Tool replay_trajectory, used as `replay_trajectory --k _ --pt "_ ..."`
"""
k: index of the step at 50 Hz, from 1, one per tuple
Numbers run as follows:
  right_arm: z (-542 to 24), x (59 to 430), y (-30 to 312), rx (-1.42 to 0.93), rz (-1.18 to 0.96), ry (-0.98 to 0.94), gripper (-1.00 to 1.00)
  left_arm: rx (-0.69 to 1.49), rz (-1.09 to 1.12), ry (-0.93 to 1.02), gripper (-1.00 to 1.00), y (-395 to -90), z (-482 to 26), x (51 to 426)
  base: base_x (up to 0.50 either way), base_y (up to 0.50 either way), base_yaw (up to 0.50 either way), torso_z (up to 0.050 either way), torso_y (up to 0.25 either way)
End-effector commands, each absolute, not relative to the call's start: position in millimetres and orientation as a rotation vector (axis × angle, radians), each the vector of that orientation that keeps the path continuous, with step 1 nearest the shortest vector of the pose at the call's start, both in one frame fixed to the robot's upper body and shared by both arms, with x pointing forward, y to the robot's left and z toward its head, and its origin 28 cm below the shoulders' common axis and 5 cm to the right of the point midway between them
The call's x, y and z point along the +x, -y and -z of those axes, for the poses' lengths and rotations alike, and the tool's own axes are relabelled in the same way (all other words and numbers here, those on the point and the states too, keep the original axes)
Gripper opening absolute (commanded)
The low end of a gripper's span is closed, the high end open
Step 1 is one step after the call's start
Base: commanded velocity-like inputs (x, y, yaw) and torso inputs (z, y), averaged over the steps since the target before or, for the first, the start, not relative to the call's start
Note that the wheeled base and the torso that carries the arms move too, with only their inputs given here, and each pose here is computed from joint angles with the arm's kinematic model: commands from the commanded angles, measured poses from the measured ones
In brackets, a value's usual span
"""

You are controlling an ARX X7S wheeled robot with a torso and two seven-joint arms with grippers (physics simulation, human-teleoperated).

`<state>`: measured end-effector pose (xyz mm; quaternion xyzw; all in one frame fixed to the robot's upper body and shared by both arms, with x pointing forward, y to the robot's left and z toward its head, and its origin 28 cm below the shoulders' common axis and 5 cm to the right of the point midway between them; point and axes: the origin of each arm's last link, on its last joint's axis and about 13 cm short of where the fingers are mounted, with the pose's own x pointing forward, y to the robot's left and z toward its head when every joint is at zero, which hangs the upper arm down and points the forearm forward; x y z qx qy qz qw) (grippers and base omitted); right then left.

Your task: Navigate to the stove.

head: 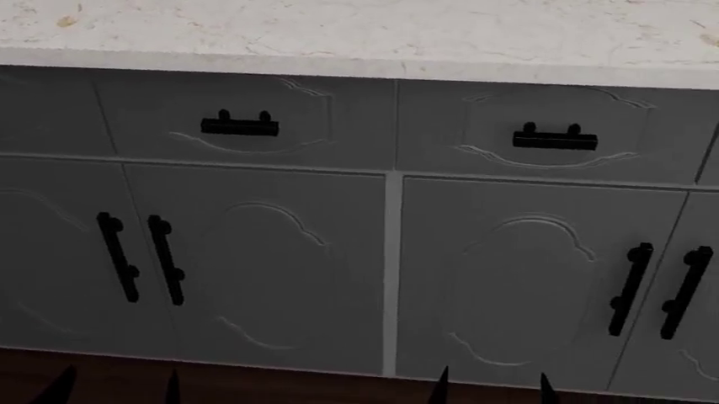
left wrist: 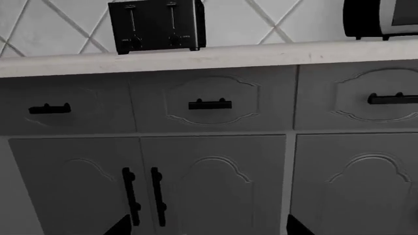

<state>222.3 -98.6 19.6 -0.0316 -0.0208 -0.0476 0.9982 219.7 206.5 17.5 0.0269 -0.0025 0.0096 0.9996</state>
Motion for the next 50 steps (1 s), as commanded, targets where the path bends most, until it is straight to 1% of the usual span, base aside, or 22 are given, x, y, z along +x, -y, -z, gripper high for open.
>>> replay_trajectory --k 1,5,9,50 --pt "-18.7 223.6 98.1 -0.062 0.090 0.044 1.00 0.054 -0.019 0.004 1.00 -206.8 -17.0 220.4 0.00 0.00 0.00 0.000 0.000" --pt "-19.1 223.4 97.5 -0.077 0.089 0.042 1.00 0.054 -0.020 0.005 1.00 -206.8 -17.8 220.0 -0.21 -0.01 0.00 0.000 0.000" --pt "-18.5 224.2 98.7 -0.099 0.127 0.032 1.00 0.055 -0.020 0.005 1.00 -206.9 -17.8 219.6 -0.50 -0.02 0.00 0.000 0.000" --pt "-18.8 224.4 97.8 -0.087 0.107 0.037 1.00 0.056 -0.018 0.004 1.00 -207.0 -17.1 220.6 -0.50 0.01 0.00 0.000 0.000"
